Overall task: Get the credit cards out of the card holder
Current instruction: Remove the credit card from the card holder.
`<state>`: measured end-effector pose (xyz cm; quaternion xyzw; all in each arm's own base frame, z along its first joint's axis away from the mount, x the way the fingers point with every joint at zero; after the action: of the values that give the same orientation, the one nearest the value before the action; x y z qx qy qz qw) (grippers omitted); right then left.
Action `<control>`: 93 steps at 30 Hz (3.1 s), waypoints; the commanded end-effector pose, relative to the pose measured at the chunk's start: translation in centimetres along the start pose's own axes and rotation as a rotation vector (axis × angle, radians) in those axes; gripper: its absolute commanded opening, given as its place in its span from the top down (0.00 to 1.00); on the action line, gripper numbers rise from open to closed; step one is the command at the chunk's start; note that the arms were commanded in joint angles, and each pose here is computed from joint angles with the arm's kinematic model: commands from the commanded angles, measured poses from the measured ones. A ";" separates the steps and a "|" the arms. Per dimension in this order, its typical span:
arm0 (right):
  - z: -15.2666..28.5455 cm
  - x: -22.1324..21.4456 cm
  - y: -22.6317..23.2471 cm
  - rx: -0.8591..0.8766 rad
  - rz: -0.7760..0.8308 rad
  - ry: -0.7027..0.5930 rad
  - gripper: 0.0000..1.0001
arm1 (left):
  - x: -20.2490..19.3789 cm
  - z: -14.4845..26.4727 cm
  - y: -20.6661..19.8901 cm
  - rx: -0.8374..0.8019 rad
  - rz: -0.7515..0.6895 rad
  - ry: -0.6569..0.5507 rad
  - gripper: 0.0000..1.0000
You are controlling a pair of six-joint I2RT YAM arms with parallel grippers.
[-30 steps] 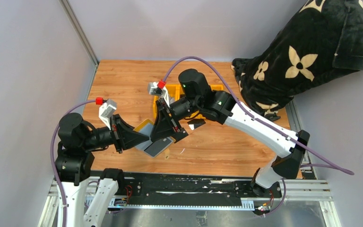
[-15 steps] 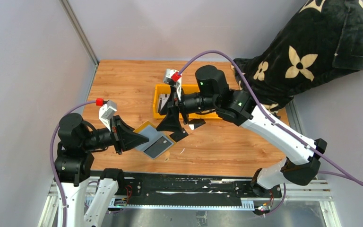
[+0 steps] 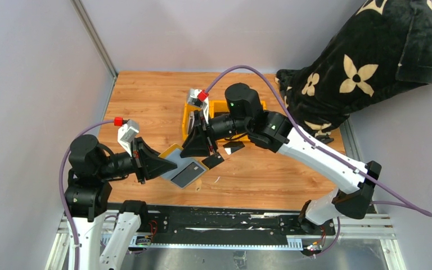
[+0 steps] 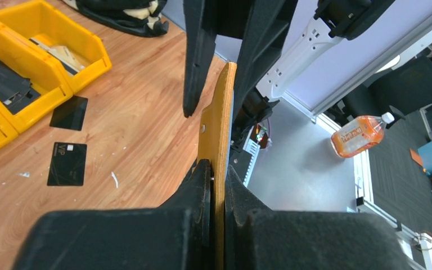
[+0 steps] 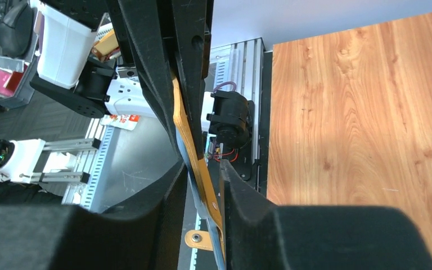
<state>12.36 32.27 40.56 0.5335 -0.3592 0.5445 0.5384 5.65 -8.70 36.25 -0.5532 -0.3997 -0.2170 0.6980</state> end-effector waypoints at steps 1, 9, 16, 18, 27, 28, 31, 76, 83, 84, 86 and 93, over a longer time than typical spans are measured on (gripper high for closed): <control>-1.3 -0.3 0.5 0.076 -0.036 -0.022 0.75 | 0.1 0.1 -0.1 0.012 -0.027 -0.006 1.00; -2.2 -0.4 1.1 0.054 -0.048 -0.008 0.84 | 0.9 0.2 1.2 0.182 -0.098 -0.072 1.00; -3.3 -0.8 0.6 -0.023 -0.109 0.001 0.95 | 1.6 0.8 2.9 0.380 -0.151 -0.141 1.00; -3.6 -1.0 0.6 -0.022 -0.127 -0.006 0.87 | 1.7 0.8 3.0 0.398 -0.156 -0.147 1.00; -5.0 -0.7 1.1 0.041 -0.129 -0.011 0.82 | 1.3 0.9 2.5 0.369 -0.174 -0.142 1.00; -5.0 -0.6 1.1 0.030 -0.129 -0.011 0.89 | 1.3 0.9 2.5 0.363 -0.171 -0.139 1.00; -4.6 -0.2 0.7 -0.018 -0.129 -0.019 1.00 | 1.3 0.8 2.5 0.357 -0.163 -0.136 0.93; 1.5 -1.3 1.0 -0.137 -0.252 -0.595 0.67 | -0.1 -0.5 0.9 0.081 0.115 -0.177 0.95; 1.2 -1.9 0.6 -0.118 -0.032 -0.264 0.30 | -0.4 0.4 1.6 0.194 -0.053 -0.048 1.00; 1.3 -2.0 0.5 -0.137 -0.015 -0.227 0.30 | -0.3 0.5 1.6 0.203 -0.063 -0.036 1.00; 1.6 -2.1 0.3 -0.171 0.029 -0.182 0.30 | -0.2 0.6 1.5 0.212 -0.096 -0.023 1.00; 2.1 -2.0 0.8 -0.193 0.164 -0.102 0.40 | 0.1 0.9 1.2 0.228 -0.158 -0.030 1.00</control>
<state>12.44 30.29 39.41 0.5177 -0.4776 0.4645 0.5367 6.61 -7.77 35.35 -0.4615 -0.4573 -0.1950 0.7348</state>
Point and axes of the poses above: each gripper's point midway between its finger pads, its own z axis back along the fingers, its own y axis along the line the jaws close on, x = y × z, the point moved 9 cm from there along z, back along the fingers, and after that the axes turned 9 degrees about z, right-handed, at the moved point
